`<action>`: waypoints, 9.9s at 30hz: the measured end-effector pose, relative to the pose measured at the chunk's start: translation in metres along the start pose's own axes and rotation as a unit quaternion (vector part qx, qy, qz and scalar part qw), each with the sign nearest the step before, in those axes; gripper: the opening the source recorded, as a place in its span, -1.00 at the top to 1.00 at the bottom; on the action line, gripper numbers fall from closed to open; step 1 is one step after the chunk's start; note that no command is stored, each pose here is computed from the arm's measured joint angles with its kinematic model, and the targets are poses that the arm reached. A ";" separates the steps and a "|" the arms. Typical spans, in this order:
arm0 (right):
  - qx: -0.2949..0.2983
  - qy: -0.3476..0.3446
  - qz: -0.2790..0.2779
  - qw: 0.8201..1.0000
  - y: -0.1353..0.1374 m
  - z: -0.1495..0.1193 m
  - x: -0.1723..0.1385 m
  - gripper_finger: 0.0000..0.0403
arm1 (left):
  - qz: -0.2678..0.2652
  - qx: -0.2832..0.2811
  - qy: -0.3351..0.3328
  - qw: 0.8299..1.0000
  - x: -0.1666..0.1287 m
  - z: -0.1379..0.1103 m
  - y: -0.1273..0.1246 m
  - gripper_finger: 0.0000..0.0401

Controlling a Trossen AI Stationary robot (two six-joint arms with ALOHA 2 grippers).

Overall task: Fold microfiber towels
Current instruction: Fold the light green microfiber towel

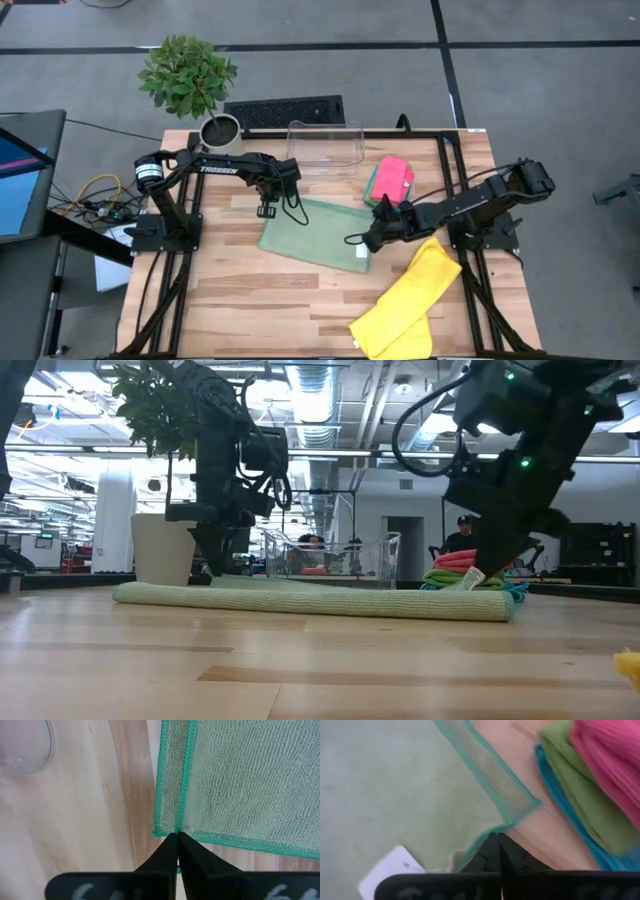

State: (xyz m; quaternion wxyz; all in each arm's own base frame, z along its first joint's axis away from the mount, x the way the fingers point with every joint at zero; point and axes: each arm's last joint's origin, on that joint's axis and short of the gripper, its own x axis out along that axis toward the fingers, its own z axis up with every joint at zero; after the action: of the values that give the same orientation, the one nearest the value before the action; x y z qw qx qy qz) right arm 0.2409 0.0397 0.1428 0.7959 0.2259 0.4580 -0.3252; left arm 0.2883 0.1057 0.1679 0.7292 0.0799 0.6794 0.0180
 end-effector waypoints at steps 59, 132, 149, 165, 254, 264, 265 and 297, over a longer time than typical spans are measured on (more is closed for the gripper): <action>-0.035 0.016 -0.011 0.999 -0.004 0.011 0.044 0.91 | 0.081 -0.030 0.023 0.996 0.001 -0.007 0.021 1.00; 0.036 -0.046 0.040 0.997 -0.007 0.031 0.003 0.97 | 0.059 -0.062 0.067 0.994 0.021 -0.009 0.020 1.00; 0.045 -0.032 0.027 0.998 -0.019 0.041 0.012 0.88 | 0.066 -0.075 0.025 0.995 0.006 -0.007 0.020 1.00; 0.024 -0.037 0.027 0.999 -0.019 0.040 0.007 0.57 | 0.090 -0.105 0.041 0.989 0.005 -0.009 0.020 0.71; -0.178 -0.352 0.180 0.901 0.151 -0.044 0.067 0.90 | -0.067 -0.323 -0.382 0.863 0.046 -0.048 -0.175 1.00; -0.147 -0.312 0.196 0.918 0.149 -0.069 0.092 0.88 | -0.086 -0.337 -0.414 0.841 0.031 -0.038 -0.192 1.00; -0.146 -0.311 0.196 0.918 0.148 -0.069 0.092 0.88 | -0.094 -0.332 -0.419 0.840 0.027 -0.035 -0.193 1.00; -0.146 -0.262 0.191 0.935 0.148 -0.083 0.081 0.93 | 0.030 -0.379 -0.434 0.817 0.070 -0.092 -0.243 1.00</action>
State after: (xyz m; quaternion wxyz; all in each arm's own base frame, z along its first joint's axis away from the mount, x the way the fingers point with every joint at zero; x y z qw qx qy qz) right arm 0.3296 0.1705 0.0412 0.9589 0.0975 0.2242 -0.1442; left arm 0.1825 -0.1159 0.0583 0.9200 -0.1830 0.2296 0.2596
